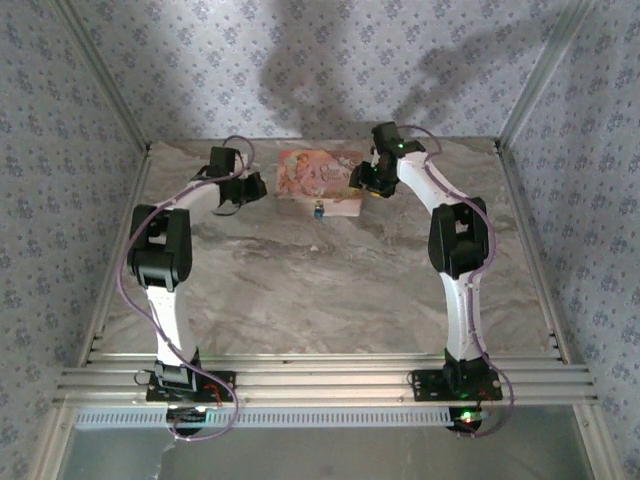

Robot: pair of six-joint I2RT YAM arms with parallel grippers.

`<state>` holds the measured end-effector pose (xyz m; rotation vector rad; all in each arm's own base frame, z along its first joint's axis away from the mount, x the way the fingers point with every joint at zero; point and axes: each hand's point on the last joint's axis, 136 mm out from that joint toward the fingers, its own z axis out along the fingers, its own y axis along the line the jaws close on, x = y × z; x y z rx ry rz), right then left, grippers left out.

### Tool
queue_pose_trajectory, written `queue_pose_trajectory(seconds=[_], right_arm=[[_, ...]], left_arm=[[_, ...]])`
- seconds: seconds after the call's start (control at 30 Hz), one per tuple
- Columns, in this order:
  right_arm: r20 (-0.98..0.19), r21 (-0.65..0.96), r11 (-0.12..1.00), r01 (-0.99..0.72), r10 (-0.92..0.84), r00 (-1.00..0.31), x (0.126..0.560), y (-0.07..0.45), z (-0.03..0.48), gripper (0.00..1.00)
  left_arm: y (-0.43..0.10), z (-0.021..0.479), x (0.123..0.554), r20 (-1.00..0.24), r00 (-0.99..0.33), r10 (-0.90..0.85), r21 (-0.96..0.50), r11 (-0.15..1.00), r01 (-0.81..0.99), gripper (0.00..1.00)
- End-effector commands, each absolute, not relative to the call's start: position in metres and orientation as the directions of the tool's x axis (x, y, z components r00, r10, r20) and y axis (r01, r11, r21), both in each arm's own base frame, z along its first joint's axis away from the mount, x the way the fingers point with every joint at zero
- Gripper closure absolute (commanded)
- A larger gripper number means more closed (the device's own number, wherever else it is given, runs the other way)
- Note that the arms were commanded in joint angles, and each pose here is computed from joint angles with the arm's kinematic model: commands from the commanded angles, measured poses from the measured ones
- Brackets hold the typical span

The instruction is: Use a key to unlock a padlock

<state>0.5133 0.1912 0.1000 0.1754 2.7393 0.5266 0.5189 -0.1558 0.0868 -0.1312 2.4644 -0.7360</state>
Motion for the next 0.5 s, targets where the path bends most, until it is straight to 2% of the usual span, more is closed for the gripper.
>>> queue_pose_trajectory(seconds=[0.0,0.13,0.47], right_arm=[[-0.308,0.396,0.918,0.01,0.143,-0.94,0.516,0.194,0.099,0.42],[-0.276,0.391,0.92,-0.001,0.117,-0.954,0.503,0.195,0.09,0.47],[-0.269,0.381,0.923,-0.046,0.063,-0.961,0.466,0.2,0.086,0.52]], left_arm=[[-0.164,0.088,0.523,-0.494,-0.845,-0.204,-0.511,0.854,0.092,1.0],[-0.179,0.086,0.513,-0.486,-0.858,-0.167,-0.505,0.855,0.121,1.0],[-0.193,0.083,0.465,-0.473,-0.874,-0.114,-0.49,0.858,0.154,1.0]])
